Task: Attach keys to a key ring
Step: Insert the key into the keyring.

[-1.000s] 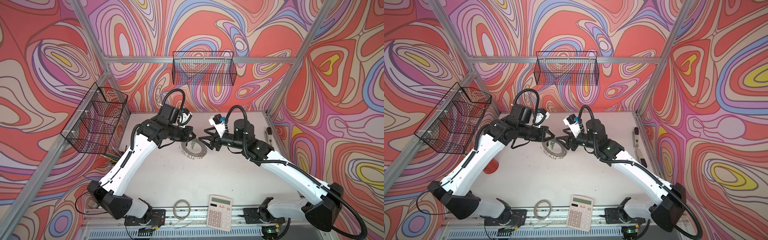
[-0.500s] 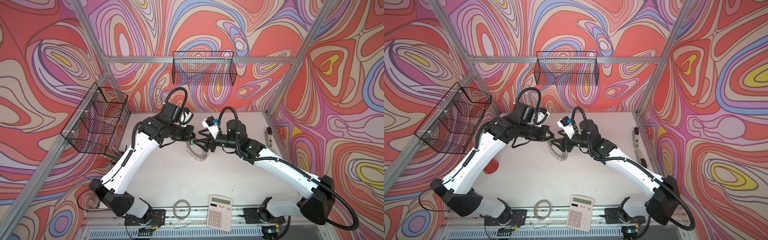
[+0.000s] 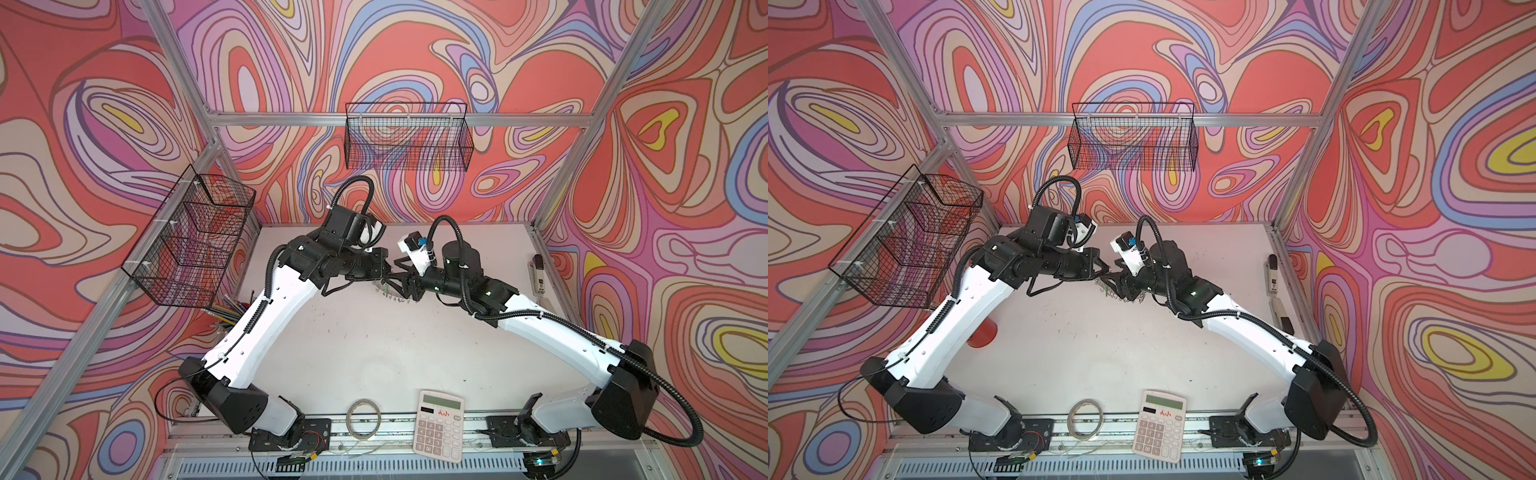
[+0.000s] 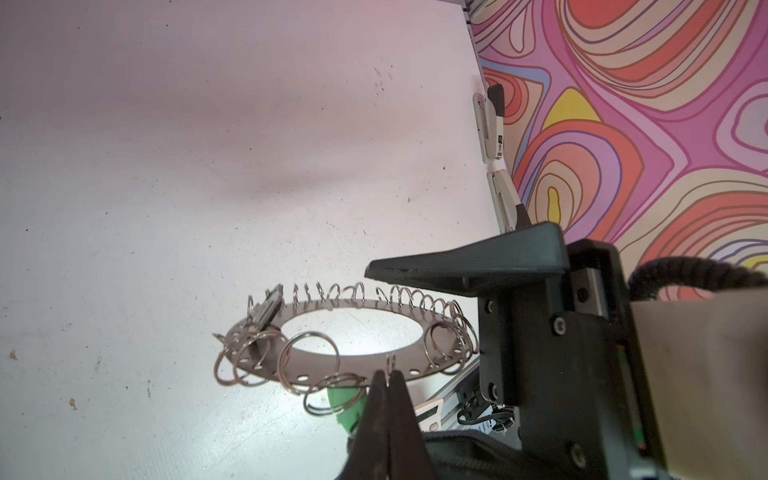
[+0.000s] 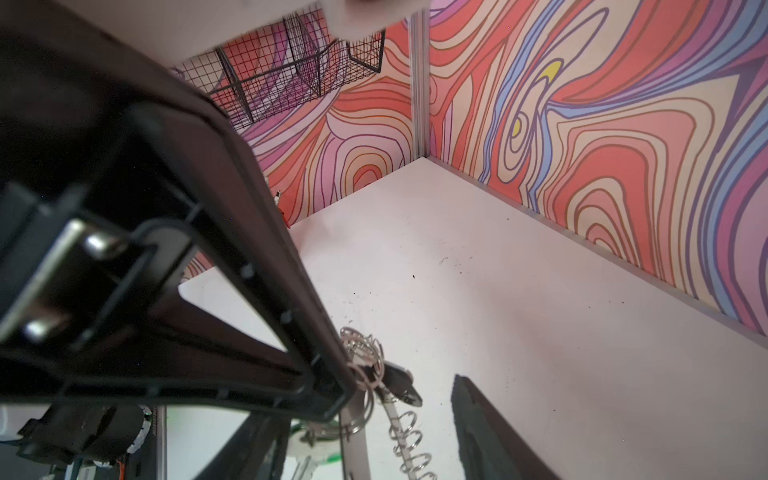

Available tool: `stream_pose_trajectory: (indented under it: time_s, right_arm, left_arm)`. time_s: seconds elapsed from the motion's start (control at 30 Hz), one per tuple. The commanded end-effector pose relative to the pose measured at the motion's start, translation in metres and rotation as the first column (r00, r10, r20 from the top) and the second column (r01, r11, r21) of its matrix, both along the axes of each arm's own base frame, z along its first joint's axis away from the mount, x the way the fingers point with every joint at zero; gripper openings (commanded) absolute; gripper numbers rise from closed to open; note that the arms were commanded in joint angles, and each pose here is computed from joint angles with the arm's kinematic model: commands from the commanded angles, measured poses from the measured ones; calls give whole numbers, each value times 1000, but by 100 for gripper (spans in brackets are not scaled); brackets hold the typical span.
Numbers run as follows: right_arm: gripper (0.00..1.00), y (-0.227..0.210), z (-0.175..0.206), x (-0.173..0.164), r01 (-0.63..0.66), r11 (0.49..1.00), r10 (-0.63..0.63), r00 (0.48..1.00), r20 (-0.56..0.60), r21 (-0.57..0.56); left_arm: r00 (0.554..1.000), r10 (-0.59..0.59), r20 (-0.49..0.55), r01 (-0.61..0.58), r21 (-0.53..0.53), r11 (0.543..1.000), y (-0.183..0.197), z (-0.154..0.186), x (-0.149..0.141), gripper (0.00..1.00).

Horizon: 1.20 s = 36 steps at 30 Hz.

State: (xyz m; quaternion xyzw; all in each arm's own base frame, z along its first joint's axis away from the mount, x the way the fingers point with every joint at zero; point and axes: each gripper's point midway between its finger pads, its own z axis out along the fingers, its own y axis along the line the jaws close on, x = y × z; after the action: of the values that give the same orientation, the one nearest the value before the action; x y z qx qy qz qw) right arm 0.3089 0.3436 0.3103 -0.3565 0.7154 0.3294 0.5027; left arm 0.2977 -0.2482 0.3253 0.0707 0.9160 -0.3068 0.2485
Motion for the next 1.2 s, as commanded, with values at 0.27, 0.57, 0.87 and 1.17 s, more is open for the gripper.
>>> stream_pose_trajectory:
  time_s: [0.27,0.57,0.87,1.17]
  right_arm:
    - [42,-17,3,16,134,989,-133,991,20,-55]
    - [61,-26,11,7,125,989,-121,991,52,-84]
    - [68,-15,20,-18,-11,1000,12,999,34,-17]
    - [70,1,12,-10,-52,998,52,998,21,-22]
  left_arm:
    - [999,-4,38,5,-27,1000,3,15,-9,0]
    - [999,-13,51,14,-19,1000,3,21,-8,0]
    - [999,-17,51,19,-34,999,-1,26,-6,0]
    - [998,-34,57,37,-51,998,-2,32,-10,0]
